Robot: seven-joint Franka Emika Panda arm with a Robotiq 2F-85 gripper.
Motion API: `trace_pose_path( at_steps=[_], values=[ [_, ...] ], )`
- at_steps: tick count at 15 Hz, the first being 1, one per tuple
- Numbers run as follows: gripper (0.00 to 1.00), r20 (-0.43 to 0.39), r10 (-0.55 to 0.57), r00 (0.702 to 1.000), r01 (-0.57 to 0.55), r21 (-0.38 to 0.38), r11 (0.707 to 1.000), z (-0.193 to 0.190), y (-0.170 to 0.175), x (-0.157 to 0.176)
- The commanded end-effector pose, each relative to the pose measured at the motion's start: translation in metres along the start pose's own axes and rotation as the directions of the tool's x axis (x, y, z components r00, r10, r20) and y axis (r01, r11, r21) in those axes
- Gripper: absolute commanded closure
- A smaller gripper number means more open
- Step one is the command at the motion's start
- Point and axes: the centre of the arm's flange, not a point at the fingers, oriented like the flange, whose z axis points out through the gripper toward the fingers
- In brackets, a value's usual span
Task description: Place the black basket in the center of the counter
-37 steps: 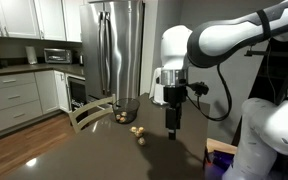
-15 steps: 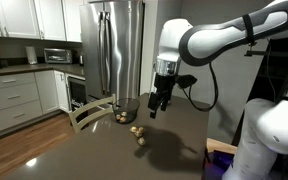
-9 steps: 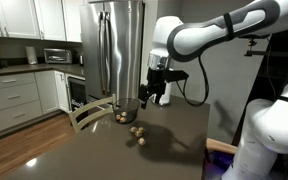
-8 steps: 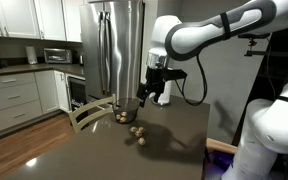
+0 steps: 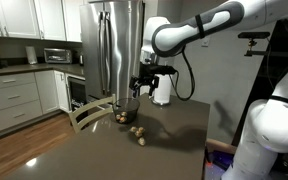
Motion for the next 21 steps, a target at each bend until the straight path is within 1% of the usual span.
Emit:
trace_pose_path(
  at_steps=[1, 8, 11, 15, 21],
  values=[
    [0.00, -0.029, 0.104, 0.994, -0.104, -0.025, 0.994, 0.006, 0.002, 0.032],
    [0.00, 0.006, 0.238, 0.971, -0.237, -0.038, 0.971, 0.025, 0.028, 0.073],
    [0.00, 0.022, 0.287, 0.958, -0.285, -0.050, 0.957, 0.040, 0.041, 0.090],
    [0.00, 0.035, 0.333, 0.942, -0.329, -0.076, 0.941, 0.061, 0.052, 0.107],
    [0.00, 0.058, 0.387, 0.920, -0.380, -0.106, 0.919, 0.098, 0.062, 0.122]
  ],
)
